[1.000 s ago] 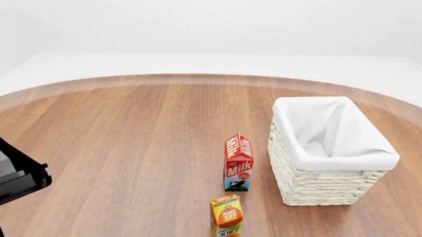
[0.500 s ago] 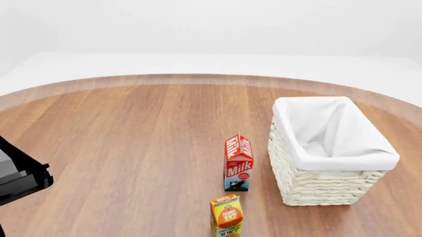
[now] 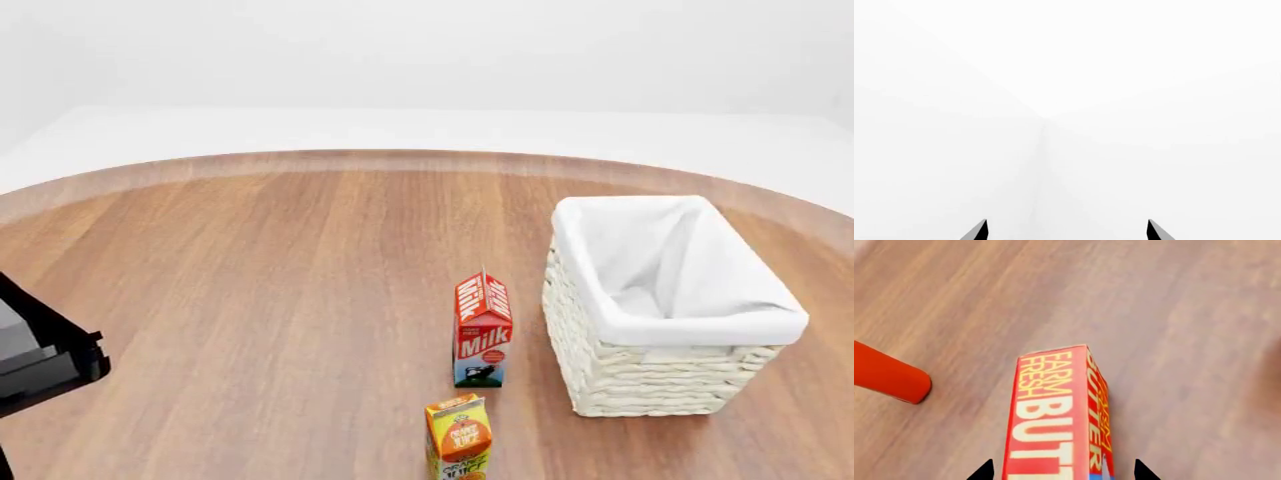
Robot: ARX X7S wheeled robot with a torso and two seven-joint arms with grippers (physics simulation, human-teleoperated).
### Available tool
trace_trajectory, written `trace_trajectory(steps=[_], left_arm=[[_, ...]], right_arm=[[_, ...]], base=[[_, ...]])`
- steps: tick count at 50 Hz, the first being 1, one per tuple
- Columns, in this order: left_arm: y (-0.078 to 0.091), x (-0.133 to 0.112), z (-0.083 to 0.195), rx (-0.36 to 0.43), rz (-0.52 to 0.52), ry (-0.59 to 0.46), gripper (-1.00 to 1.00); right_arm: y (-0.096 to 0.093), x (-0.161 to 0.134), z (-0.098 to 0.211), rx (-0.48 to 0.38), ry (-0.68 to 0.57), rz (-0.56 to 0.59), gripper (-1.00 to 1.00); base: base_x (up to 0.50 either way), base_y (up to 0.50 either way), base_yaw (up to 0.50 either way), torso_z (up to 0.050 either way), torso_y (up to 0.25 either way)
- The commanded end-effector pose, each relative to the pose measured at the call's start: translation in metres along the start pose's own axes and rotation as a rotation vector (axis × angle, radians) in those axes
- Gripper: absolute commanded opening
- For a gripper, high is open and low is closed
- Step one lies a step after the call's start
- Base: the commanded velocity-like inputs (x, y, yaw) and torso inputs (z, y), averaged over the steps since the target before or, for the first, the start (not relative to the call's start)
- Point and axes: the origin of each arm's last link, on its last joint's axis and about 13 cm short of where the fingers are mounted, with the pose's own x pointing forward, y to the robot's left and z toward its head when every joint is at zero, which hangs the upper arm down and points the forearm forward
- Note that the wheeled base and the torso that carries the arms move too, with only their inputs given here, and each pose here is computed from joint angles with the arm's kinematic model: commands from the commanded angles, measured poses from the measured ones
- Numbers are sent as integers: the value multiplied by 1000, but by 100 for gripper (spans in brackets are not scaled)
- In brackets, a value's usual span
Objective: Pick up the cream cheese box and the butter, and put them in the basket.
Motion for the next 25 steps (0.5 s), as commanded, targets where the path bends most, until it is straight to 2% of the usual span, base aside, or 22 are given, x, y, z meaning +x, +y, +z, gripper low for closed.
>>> trace_trajectory(steps=[1,15,25], left_arm=[[2,1,-2,14,7,-11,100],[3,1,-2,8,9,-9,100],[4,1,-2,6,14,-6,100]], right_arm=[[1,6,10,23,13,42,100],[4,5,7,6,54,46,100],[4,7,1,-36,93,24,100]], base=[[0,0,0,0,0],[0,0,0,0,0],[0,0,0,0,0]])
